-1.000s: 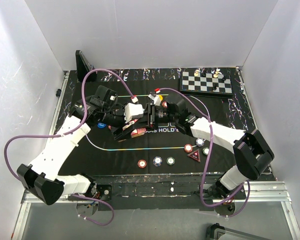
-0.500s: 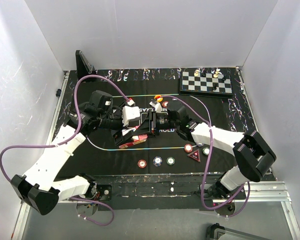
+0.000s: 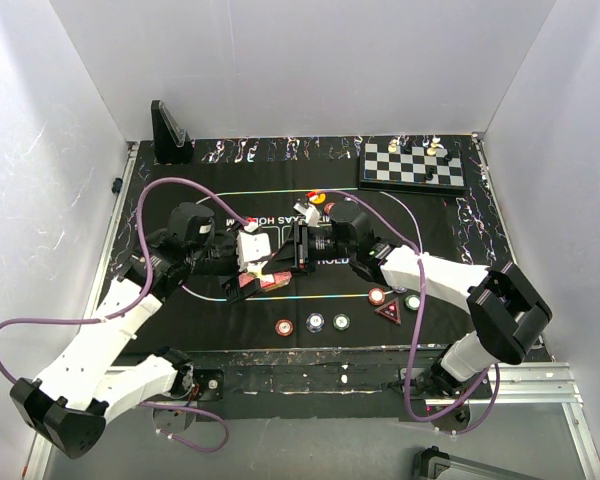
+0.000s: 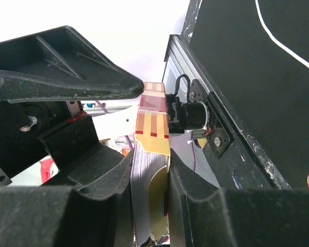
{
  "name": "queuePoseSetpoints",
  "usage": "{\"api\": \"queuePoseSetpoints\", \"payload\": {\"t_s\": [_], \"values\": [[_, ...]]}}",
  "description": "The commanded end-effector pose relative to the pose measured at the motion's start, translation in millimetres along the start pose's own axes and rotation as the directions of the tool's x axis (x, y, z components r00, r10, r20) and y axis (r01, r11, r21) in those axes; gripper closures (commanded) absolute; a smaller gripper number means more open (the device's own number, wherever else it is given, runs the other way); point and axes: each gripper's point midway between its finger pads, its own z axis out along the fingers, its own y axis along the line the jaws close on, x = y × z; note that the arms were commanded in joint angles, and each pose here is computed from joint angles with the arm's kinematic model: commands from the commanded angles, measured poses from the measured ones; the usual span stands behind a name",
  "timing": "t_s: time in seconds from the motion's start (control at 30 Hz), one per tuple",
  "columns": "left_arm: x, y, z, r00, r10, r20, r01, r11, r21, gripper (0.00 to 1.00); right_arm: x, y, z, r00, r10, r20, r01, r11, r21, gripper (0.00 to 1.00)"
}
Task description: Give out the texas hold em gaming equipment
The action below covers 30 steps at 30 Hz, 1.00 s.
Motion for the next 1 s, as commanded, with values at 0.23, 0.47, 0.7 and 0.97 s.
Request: {"api": "queuePoseSetpoints", "payload": {"t_s": [0.23,0.47,0.7,0.97], "values": [[4.8,-2.6,6.2,1.0,-0.012,0.003,0.012,0.999,0.034,0.02,-7.4,65.5,-11.4,0.989,-0.143,0.048,0.148,0.981,-0.125,0.83],[3.4,-2.7,2.6,0.999,-0.053,0.003,0.052,0.996,0.07,0.21,-8.1,67.1,-10.0,0.989,-0.137,0.05,0.142,0.981,-0.128,0.83],[-5.7,-6.5,-1.7,0.998,-0.066,0.02,0.064,0.994,0.093,0.35,-5.6,67.5,0.4,0.991,-0.131,0.034,0.134,0.983,-0.123,0.83],[-4.1,-17.3,-9.3,0.994,-0.11,0.014,0.108,0.99,0.095,0.41,-2.6,59.4,9.3,0.994,-0.113,0.009,0.113,0.99,-0.088,0.67]]}}
